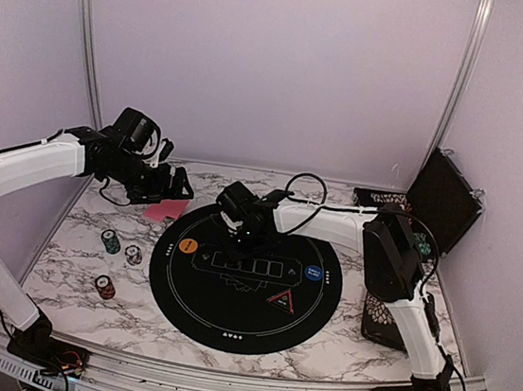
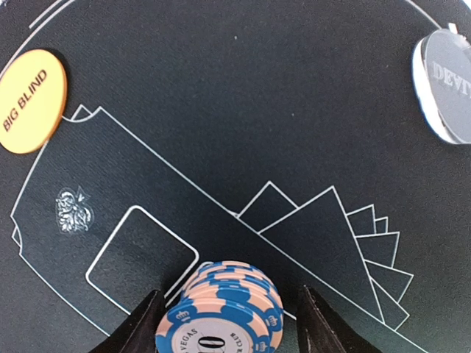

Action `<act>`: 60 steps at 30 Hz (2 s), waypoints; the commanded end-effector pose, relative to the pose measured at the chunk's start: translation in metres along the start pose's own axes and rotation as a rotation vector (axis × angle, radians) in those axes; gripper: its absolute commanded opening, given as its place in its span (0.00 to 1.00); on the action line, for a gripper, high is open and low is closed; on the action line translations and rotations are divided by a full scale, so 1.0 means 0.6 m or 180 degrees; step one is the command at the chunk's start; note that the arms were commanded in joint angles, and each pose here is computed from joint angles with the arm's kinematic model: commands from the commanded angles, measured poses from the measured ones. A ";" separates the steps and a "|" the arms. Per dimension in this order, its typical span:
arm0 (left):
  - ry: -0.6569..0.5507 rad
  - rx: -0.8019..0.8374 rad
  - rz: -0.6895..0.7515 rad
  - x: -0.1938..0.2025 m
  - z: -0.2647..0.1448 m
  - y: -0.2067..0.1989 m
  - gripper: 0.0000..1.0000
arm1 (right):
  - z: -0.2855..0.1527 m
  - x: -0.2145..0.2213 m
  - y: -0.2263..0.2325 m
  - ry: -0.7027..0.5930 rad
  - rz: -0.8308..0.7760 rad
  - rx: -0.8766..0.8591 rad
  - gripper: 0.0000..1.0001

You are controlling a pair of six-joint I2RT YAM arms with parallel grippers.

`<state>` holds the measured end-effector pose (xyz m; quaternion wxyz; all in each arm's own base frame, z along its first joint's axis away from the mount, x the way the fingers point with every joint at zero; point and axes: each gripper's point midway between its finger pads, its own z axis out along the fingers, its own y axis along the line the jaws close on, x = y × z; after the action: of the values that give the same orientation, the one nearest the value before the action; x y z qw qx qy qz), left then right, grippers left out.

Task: Distribute texas hold em gaming equipment
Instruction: Move the pile of poker chips to the small blind area.

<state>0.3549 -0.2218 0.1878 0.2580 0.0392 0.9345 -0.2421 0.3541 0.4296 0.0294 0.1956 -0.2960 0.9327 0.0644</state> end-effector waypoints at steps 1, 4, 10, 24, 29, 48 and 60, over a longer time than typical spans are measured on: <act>-0.0092 0.0091 0.0036 -0.008 -0.010 -0.007 0.99 | 0.001 -0.007 0.010 -0.0016 -0.0015 0.0029 0.57; -0.0083 0.0084 0.0030 -0.007 -0.008 -0.005 0.99 | 0.001 -0.005 0.012 -0.0007 -0.0030 0.0031 0.55; -0.0074 0.0101 0.0025 -0.006 -0.006 -0.006 0.99 | 0.007 -0.003 0.013 0.0019 -0.0051 0.0060 0.51; -0.0047 0.0133 0.0026 -0.004 -0.001 -0.009 0.99 | 0.009 0.010 0.003 0.0098 -0.0089 0.0251 0.50; -0.0040 0.0128 0.0022 -0.004 0.001 -0.008 0.99 | 0.007 0.011 0.004 0.0107 -0.0072 0.0239 0.47; -0.0023 0.0150 0.0011 -0.003 0.005 -0.009 0.98 | 0.012 0.026 -0.006 0.0169 -0.0041 0.0295 0.41; -0.0013 0.0159 0.0000 -0.002 0.008 -0.009 0.98 | 0.012 0.036 -0.030 0.0209 0.0005 0.0417 0.41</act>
<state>0.3532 -0.2275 0.1877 0.2543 0.0449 0.9309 -0.2584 0.3543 0.4281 0.0266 0.2043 -0.2918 0.9339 0.0299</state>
